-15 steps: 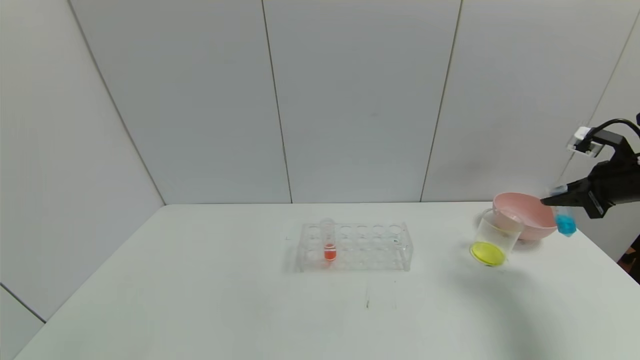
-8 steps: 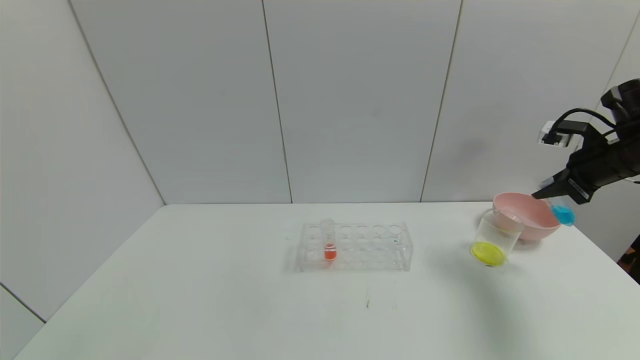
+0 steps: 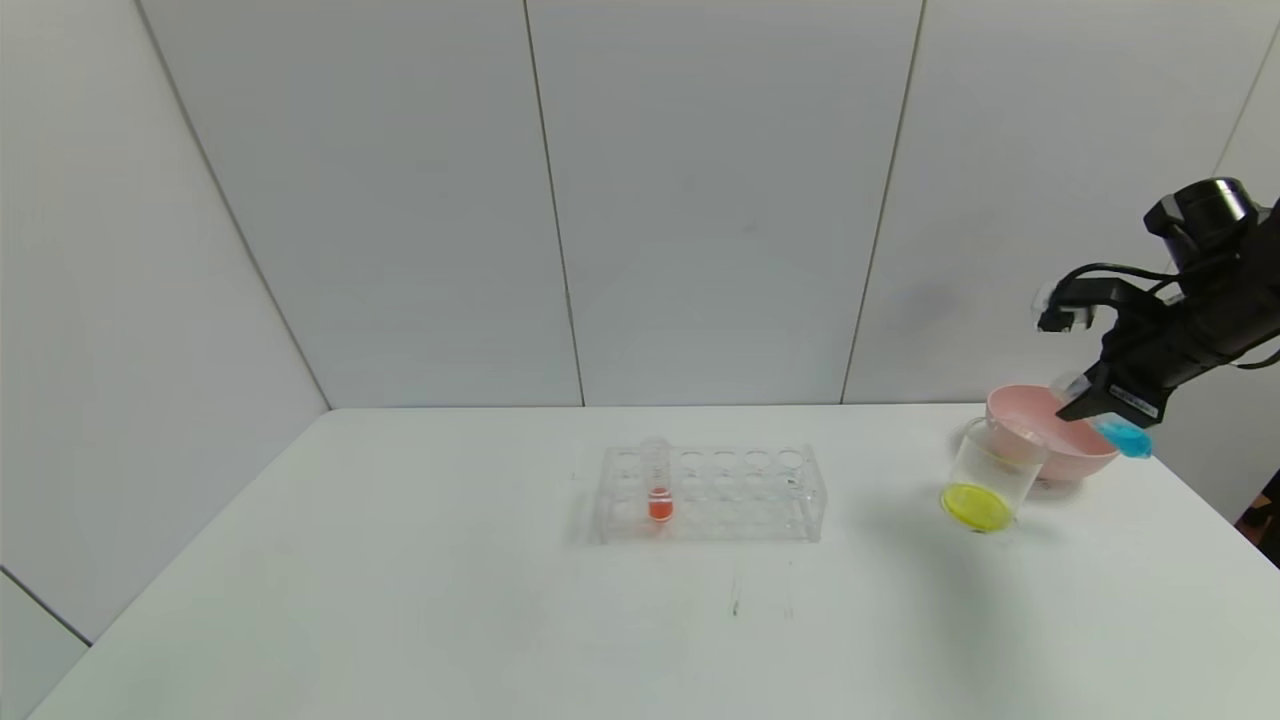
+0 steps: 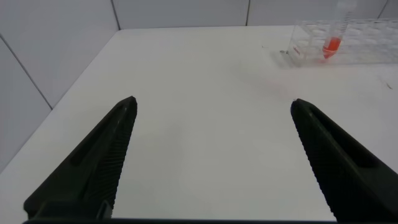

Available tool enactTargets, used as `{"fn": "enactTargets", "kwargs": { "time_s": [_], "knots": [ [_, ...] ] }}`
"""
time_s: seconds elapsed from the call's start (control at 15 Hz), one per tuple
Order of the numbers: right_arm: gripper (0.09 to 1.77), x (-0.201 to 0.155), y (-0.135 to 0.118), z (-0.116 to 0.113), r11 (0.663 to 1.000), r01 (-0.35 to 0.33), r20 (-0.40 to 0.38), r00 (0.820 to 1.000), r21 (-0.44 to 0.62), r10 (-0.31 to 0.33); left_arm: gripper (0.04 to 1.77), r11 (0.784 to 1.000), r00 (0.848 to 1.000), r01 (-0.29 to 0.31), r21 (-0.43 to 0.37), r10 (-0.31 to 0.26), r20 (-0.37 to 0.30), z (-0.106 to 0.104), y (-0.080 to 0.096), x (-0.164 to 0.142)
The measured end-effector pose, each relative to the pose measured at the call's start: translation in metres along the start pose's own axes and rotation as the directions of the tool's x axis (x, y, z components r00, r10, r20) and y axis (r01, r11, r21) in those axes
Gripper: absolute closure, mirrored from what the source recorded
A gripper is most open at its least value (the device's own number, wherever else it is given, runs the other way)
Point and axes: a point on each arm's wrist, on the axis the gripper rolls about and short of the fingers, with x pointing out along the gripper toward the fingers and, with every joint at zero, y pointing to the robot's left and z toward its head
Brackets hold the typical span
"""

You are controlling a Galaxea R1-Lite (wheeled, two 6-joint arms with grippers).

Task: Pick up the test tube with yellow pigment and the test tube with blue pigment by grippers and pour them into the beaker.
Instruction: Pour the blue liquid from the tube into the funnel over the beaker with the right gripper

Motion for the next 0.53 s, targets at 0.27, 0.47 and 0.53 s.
{"fn": "enactTargets", "kwargs": {
  "time_s": [0.27,0.47,0.53],
  "knots": [
    [1.36,-0.004,0.011,0.006,0.997,0.0,-0.1,0.995,-0.077,-0.008,0.05,1.0,1.0,0.0,0.0,0.0,0.0,0.0,0.0,0.0],
    [1.36,-0.004,0.02,0.018,0.991,0.003,-0.143,0.99,-0.131,-0.022,0.05,1.0,1.0,0.0,0.0,0.0,0.0,0.0,0.0,0.0],
    [1.36,-0.003,0.023,0.021,0.989,0.008,-0.157,0.987,-0.148,-0.032,0.05,1.0,1.0,0.0,0.0,0.0,0.0,0.0,0.0,0.0]
  ]
}}
